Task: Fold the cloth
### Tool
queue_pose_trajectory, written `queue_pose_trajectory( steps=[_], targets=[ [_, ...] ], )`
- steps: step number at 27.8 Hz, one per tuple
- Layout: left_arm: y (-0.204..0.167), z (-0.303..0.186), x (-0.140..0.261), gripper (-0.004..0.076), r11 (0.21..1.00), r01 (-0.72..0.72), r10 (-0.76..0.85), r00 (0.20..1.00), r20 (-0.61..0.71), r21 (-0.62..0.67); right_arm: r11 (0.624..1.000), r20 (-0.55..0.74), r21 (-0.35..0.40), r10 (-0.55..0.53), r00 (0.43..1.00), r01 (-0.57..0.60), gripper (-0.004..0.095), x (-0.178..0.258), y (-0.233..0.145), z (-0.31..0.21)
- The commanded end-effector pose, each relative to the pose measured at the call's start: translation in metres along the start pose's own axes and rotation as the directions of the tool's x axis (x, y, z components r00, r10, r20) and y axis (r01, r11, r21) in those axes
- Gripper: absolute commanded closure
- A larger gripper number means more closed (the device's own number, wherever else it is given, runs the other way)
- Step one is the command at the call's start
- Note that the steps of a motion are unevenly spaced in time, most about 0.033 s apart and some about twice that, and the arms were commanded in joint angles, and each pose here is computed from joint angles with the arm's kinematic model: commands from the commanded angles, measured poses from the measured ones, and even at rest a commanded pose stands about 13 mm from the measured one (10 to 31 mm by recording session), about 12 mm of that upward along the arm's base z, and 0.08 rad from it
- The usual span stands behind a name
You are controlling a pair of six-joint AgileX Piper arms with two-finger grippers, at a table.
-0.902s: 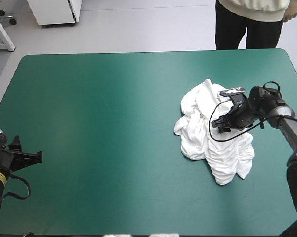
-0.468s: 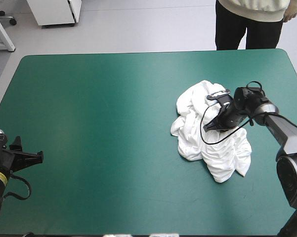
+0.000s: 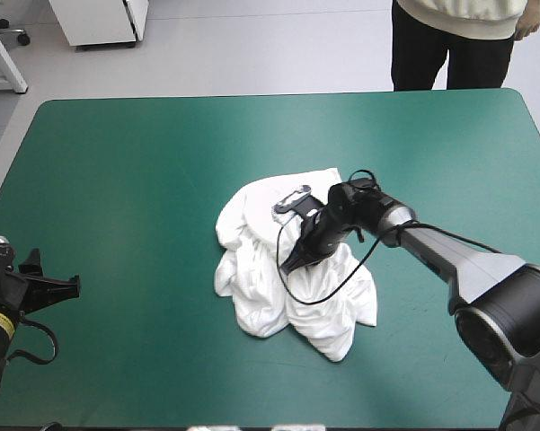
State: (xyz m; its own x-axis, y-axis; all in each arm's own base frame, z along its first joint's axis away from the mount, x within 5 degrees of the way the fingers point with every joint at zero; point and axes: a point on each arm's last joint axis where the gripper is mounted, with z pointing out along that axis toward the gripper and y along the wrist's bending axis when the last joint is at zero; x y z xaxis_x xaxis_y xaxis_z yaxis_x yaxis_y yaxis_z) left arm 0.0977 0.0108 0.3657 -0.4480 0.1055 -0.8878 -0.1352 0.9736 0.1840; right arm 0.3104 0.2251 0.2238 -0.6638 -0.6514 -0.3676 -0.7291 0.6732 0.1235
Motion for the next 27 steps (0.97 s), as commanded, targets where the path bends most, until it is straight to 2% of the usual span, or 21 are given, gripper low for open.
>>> queue_pose_trajectory(
  steps=[1, 6, 12, 14, 19, 21, 24, 25, 27],
  targets=[
    [0.001, -0.004, -0.011, 0.0448, 1.0, 0.006, -0.006, 0.997, 0.071, 0.011, 0.994, 0.065, -0.07, -0.08, 0.995, 0.084, 0.0912, -0.019, 0.047, -0.012],
    [0.001, -0.004, -0.011, 0.0448, 1.0, 0.007, -0.008, 0.998, 0.069, 0.014, 0.977, 0.073, -0.106, -0.179, 0.981, 0.186, 0.0911, -0.029, 0.088, -0.002],
    [0.0, -0.004, -0.009, 0.0448, 0.999, 0.021, -0.022, 0.998, 0.05, 0.026, 0.971, 0.093, -0.121, -0.197, 0.976, 0.208, 0.0895, -0.035, 0.103, -0.006],
    [-0.002, -0.003, -0.009, 0.0448, 0.999, 0.03, -0.031, 0.999, 0.039, 0.036, 0.97, 0.089, -0.119, -0.202, 0.975, 0.212, 0.0803, -0.034, 0.103, -0.007],
    [-0.011, 0.007, -0.005, 0.0448, 0.997, 0.046, -0.042, 0.997, -0.061, 0.057, 0.964, 0.059, -0.124, -0.23, 0.972, 0.235, 0.0407, -0.034, 0.104, -0.032],
    [-0.02, 0.016, -0.003, 0.0448, 0.996, 0.036, -0.025, 0.992, -0.125, 0.083, 0.966, 0.061, -0.091, -0.235, 0.97, 0.24, 0.0336, -0.036, 0.104, -0.052],
    [-0.037, 0.033, -0.003, 0.0448, 0.992, 0.001, 0.026, 0.978, -0.207, 0.126, 0.968, 0.083, 0.006, -0.251, 0.964, 0.252, 0.0331, -0.037, 0.099, -0.091],
    [-0.046, 0.044, -0.007, 0.0448, 0.991, -0.011, 0.044, 0.971, -0.235, 0.137, 0.972, 0.119, 0.085, -0.229, 0.966, 0.22, 0.0331, -0.036, 0.089, -0.121],
    [-0.06, 0.061, -0.017, 0.0448, 0.988, -0.011, 0.053, 0.961, -0.273, 0.156, 0.978, 0.187, 0.154, -0.167, 0.968, 0.139, 0.0331, -0.028, 0.069, -0.167]
  ],
)
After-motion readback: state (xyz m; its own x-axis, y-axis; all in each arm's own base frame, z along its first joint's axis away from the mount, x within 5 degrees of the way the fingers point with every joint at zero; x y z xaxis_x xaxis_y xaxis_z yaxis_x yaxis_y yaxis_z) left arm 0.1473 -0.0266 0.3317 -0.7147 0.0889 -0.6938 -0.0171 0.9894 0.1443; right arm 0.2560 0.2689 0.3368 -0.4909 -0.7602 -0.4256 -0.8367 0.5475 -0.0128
